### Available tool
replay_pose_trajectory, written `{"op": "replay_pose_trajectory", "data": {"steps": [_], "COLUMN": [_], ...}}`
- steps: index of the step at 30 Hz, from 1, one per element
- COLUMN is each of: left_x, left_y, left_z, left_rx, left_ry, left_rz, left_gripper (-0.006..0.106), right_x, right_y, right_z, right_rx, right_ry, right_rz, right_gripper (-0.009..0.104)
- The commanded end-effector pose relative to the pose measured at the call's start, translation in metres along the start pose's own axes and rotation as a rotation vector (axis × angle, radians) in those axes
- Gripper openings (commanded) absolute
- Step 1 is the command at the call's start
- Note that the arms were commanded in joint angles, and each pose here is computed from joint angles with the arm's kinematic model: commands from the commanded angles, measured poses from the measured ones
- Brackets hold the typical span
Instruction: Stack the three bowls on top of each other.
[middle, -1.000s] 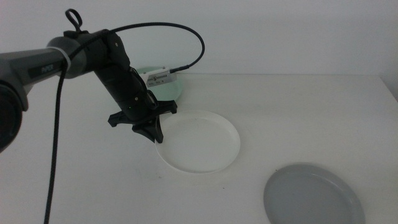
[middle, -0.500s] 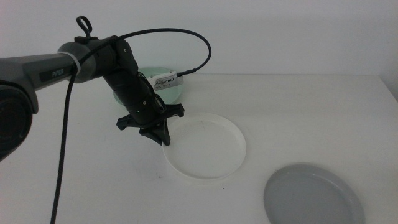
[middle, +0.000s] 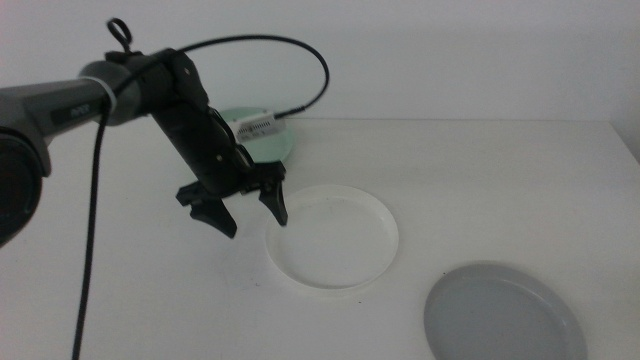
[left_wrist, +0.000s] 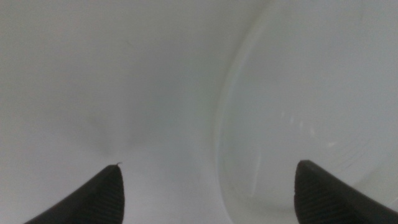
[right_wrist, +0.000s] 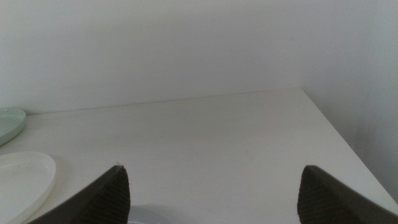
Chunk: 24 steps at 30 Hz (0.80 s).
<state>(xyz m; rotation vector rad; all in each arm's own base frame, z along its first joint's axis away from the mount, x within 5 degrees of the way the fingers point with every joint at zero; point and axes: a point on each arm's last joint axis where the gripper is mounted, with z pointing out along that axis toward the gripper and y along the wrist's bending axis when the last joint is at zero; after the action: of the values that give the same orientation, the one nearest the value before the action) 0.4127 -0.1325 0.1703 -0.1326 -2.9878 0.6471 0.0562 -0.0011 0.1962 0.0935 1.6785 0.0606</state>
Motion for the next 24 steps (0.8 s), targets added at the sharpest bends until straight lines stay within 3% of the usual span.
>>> {"op": "replay_pose_trajectory", "data": {"steps": [1,6,14,24], "left_x": [-0.005,-0.001,0.018,-0.030], "left_y": [0.003,0.004,0.007,0.029], "left_z": [-0.014,-0.046,-0.117,-0.175], "left_rx": [0.028,0.034,-0.114,-0.179], "left_ry": [-0.030,-0.105,-0.281,-0.531], "left_rz": [-0.009,-0.007,-0.050,-0.054], "left_gripper": [0.094,0.094,0.094,0.094], "right_x": [0.000,0.000,0.000,0.000], "right_y": [0.000,0.000,0.000,0.000], "right_z": [0.000,0.000,0.000,0.000], "right_rx": [0.002,0.002,0.002,0.002], "right_ry": [-0.011,-0.011,-0.011,-0.011], "right_rz": [-0.008,-0.008,-0.008,-0.008], "right_gripper": [0.093,0.093,0.093,0.093]}}
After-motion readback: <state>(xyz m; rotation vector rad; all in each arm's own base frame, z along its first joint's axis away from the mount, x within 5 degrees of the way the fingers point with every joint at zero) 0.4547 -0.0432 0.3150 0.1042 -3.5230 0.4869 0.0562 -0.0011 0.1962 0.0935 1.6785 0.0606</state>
